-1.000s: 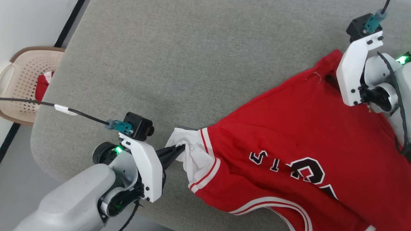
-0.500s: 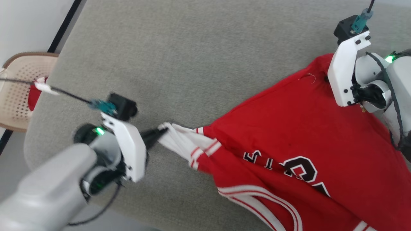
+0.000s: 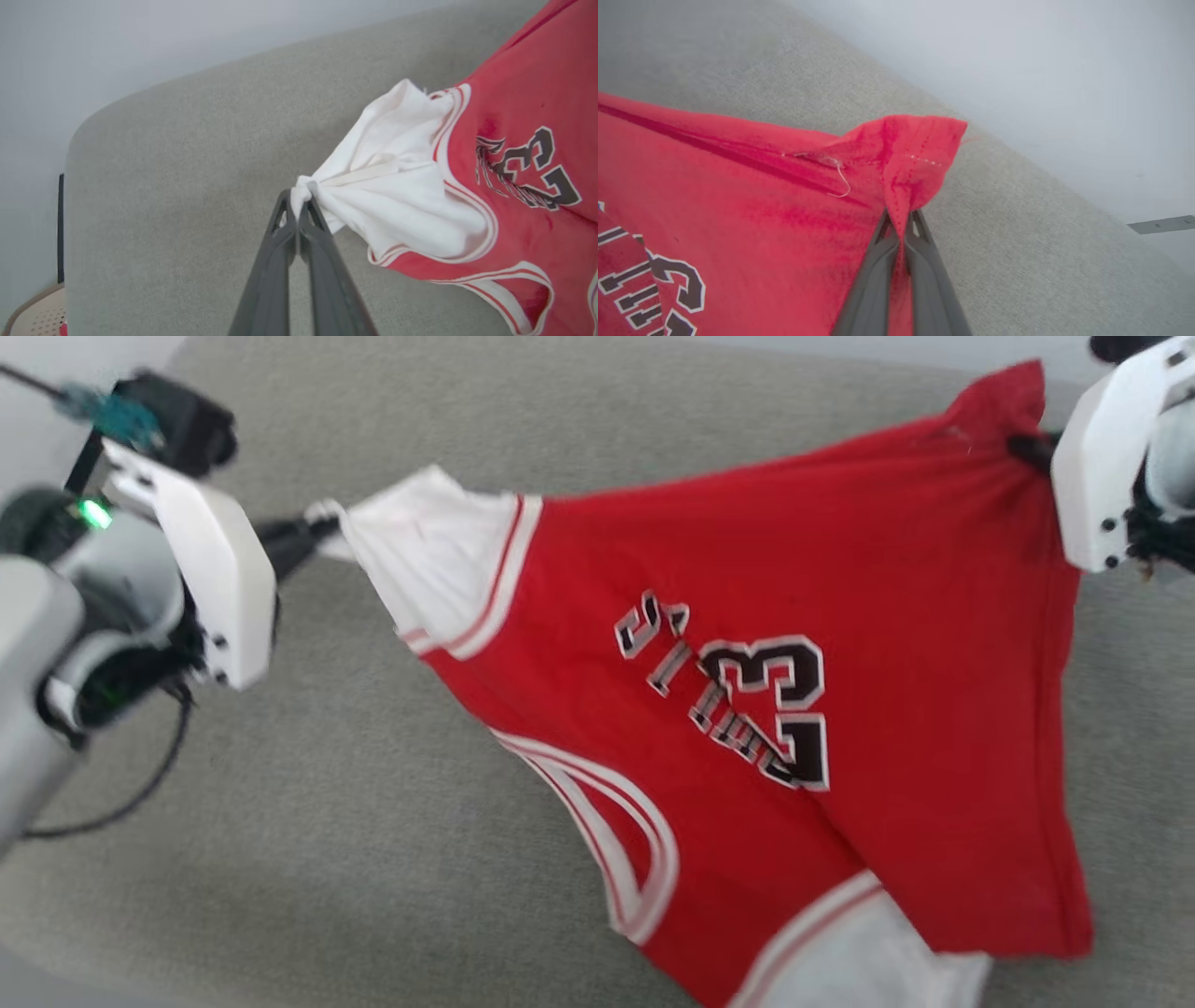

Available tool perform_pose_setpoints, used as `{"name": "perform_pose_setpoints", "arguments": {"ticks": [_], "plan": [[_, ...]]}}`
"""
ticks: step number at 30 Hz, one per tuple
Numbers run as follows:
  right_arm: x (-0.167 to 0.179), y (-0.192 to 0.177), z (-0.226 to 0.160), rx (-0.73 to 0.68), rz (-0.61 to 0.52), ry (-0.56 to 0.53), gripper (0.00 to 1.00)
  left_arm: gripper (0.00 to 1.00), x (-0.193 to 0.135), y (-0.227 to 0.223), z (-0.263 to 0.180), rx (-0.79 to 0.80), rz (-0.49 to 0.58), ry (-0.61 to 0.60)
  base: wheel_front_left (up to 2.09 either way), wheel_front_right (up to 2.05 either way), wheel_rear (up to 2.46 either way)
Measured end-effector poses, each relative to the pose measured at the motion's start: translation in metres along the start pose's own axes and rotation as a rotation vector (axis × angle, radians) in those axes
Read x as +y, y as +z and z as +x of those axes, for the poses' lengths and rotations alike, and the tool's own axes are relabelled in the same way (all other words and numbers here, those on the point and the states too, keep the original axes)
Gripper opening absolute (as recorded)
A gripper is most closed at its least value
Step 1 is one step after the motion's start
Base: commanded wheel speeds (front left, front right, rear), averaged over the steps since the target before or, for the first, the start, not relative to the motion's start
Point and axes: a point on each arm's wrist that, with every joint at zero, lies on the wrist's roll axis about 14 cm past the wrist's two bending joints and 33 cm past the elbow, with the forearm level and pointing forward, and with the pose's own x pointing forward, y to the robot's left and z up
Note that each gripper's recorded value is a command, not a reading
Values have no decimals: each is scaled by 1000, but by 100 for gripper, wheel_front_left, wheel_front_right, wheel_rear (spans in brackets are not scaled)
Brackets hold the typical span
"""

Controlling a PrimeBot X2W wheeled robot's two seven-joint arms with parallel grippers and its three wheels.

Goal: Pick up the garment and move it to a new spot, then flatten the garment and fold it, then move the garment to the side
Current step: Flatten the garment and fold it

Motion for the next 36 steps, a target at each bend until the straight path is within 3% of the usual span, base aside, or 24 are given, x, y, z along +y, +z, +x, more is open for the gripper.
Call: {"name": "perform_pose_setpoints", "arguments": {"ticks": [6, 11, 16, 20, 22, 27, 31, 36], "plan": [[-32, 32, -40, -150, 19, -97, 0, 0, 5, 67, 1, -105, 83, 41, 0, 0, 0], [-73, 73, -71, -368, 38, -258, 0, 0, 7, 154, 4, -336, 181, 127, 0, 0, 0], [-103, 112, -98, -588, 32, -399, 0, 0, 6, 240, -17, -655, 281, 213, 0, 0, 0], [-113, 149, -129, -821, -55, -498, 0, 0, -3, 301, -55, -964, 363, 259, 0, 0, 0], [-112, 155, -134, -866, -91, -525, 0, 0, -9, 314, -67, -1062, 401, 263, 0, 0, 0], [-99, 138, -108, -824, -102, -500, 0, 0, -18, 302, -57, -1046, 435, 186, 0, 0, 0], [-81, 81, -60, -640, -61, -427, 0, 0, -9, 224, -4, -810, 406, 127, 0, 0, 0], [-67, 17, -29, -473, 34, -359, 0, 0, -5, 148, 29, -592, 310, 77, 0, 0, 0]]}}
